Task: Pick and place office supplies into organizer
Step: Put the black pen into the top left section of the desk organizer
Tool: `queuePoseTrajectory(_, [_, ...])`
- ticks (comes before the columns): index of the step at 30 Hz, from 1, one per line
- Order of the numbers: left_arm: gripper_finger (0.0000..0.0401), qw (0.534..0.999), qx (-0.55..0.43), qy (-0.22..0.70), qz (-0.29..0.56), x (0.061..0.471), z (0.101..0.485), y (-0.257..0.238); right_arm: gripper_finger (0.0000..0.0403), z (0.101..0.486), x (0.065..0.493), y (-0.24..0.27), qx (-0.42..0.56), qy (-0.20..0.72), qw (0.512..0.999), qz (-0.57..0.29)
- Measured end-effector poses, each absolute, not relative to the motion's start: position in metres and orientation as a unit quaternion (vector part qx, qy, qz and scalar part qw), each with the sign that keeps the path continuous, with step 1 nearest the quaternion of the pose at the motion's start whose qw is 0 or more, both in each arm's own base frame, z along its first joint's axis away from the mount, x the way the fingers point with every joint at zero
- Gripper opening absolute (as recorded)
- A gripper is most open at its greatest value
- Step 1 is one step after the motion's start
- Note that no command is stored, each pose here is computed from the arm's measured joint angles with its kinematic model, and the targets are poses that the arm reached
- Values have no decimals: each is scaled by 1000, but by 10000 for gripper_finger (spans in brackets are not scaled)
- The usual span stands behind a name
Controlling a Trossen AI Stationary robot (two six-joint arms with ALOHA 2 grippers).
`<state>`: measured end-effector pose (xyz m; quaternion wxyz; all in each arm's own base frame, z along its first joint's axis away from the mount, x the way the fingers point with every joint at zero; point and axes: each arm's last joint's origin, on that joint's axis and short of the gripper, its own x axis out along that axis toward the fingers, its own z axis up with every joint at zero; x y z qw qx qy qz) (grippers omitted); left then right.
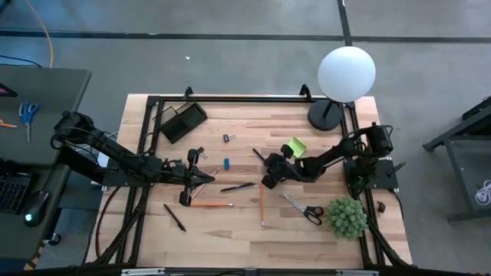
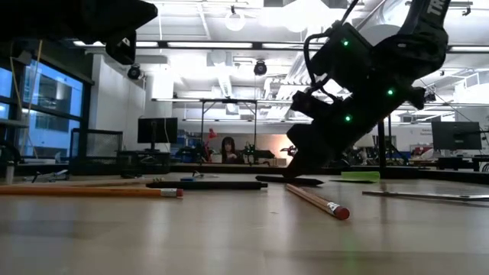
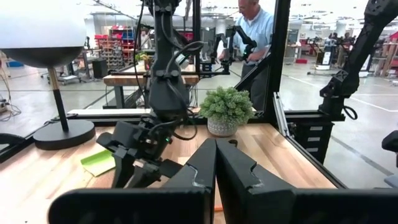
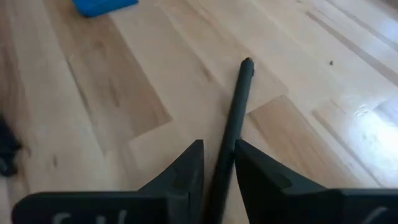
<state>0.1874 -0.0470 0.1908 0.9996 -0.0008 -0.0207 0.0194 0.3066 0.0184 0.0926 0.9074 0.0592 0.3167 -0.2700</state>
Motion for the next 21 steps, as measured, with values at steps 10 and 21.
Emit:
queuePoseTrajectory(10, [1, 1000, 0, -20, 19, 187, 191, -47, 53, 67, 305, 30, 35, 315, 894, -316])
queuePoseTrajectory(21, [1, 1000, 2, -20, 20, 187, 191, -47, 15, 69, 309, 52, -8, 261, 916, -306])
